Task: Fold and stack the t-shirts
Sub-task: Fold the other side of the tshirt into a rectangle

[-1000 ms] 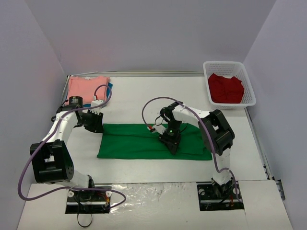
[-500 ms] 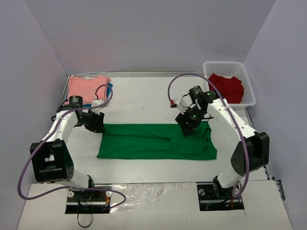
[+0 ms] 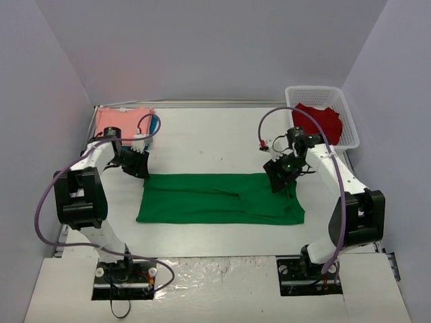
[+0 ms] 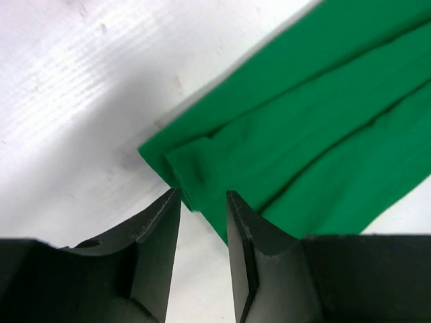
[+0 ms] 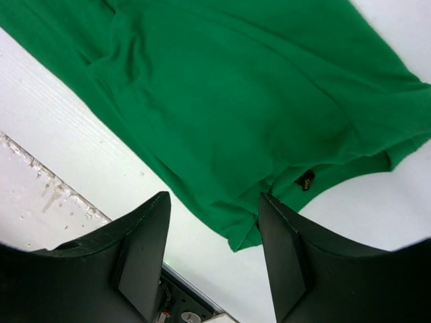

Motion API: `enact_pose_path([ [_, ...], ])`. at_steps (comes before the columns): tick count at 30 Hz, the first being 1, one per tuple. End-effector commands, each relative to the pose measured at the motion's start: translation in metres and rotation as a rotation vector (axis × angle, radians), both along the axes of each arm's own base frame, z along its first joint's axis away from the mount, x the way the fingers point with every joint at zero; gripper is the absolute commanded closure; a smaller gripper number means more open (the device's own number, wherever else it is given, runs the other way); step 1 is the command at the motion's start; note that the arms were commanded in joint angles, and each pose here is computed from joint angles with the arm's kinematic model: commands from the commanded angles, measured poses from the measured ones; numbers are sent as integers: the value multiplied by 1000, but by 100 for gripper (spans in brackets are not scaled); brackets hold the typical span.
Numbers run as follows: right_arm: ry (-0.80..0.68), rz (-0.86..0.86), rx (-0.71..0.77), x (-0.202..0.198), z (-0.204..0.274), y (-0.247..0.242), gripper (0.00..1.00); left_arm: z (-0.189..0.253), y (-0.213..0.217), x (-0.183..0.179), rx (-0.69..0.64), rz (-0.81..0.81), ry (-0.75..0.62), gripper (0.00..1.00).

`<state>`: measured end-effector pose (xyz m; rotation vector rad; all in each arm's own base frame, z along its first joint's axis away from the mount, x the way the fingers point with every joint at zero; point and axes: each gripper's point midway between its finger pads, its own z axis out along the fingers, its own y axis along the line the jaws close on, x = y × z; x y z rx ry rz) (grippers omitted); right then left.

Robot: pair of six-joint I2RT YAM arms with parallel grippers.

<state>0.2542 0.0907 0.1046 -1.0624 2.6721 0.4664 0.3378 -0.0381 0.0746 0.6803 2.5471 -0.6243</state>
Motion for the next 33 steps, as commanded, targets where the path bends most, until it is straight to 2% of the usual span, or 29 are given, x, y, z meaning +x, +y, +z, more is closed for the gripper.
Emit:
enact_pose_path([
  [1, -30, -29, 58, 1, 16, -4, 49, 8, 0, 27, -22, 7, -58, 68],
  [6, -33, -50, 121, 3, 20, -9, 49, 3, -5, 41, -65, 0, -44, 68],
  [14, -47, -89, 177, 6, 25, -19, 49, -12, -7, 38, -76, -23, -3, 70],
  [18, -43, -83, 185, 5, 25, -18, 49, -16, -7, 36, -74, -28, 10, 75],
  [20, -40, -80, 187, 5, 24, -17, 49, -16, -8, 34, -79, -32, 13, 82],
  [21, -37, -80, 188, 5, 24, -17, 49, -15, -9, 33, -84, -32, 15, 91],
  [23, -35, -79, 188, 5, 23, -17, 49, -13, -11, 31, -94, -38, 13, 97],
  [33, -45, -113, 198, 8, 25, -26, 50, -1, -11, 16, -87, -66, -5, 98],
])
